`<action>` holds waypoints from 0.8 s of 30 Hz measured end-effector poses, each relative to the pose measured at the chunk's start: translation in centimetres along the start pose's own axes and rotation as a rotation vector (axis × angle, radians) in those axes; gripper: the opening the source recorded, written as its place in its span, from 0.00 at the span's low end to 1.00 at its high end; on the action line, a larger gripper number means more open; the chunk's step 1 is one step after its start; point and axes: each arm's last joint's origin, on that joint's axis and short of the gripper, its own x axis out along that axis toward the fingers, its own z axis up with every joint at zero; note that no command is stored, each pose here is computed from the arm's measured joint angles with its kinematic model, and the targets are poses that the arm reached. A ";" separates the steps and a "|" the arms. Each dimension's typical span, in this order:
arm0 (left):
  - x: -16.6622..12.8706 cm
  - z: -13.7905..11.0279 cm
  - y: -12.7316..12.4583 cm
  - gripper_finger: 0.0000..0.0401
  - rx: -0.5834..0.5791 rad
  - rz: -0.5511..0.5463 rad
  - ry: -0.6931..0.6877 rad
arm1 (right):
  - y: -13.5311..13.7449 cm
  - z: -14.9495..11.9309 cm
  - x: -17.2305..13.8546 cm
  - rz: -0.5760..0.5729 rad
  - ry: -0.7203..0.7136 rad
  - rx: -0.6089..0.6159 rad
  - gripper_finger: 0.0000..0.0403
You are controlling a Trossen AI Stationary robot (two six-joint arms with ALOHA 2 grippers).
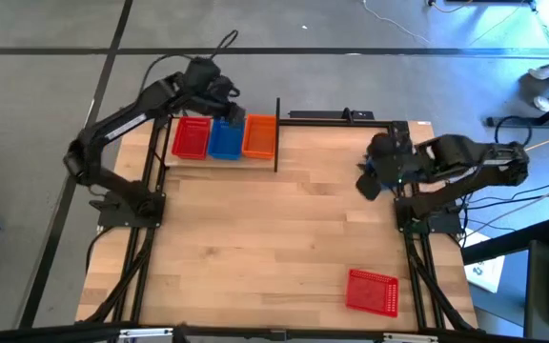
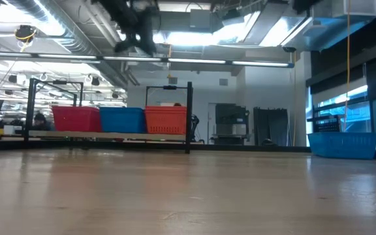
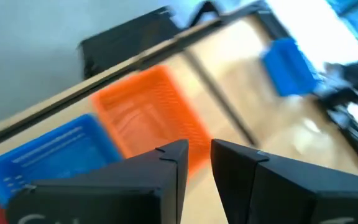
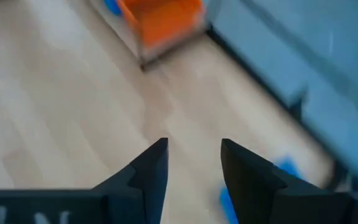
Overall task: Stack baskets on shelf by color
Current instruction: Stack the blue bin on the blue bins on the shelf
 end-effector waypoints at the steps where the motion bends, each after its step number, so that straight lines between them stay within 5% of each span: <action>1: -0.9 -0.3 -0.8 0.15 0.032 -0.025 -0.013 | -0.7 -0.2 0.0 -0.010 0.048 0.072 0.37; 6: -4.6 -2.0 -4.6 0.15 0.136 -0.159 -0.051 | -3.1 -0.6 1.0 -0.090 0.262 0.489 0.37; 9: -6.2 -3.1 -6.4 0.15 0.182 -0.234 -0.053 | -3.9 -0.3 2.6 -0.123 0.330 0.632 0.37; 16: -8.4 -5.3 -9.2 0.15 0.269 -0.368 -0.030 | -6.2 -1.7 8.1 -0.311 0.502 0.875 0.37; 24: -9.0 -6.4 -10.5 0.14 0.309 -0.428 -0.005 | -7.1 -5.0 15.1 -0.247 0.559 0.960 0.37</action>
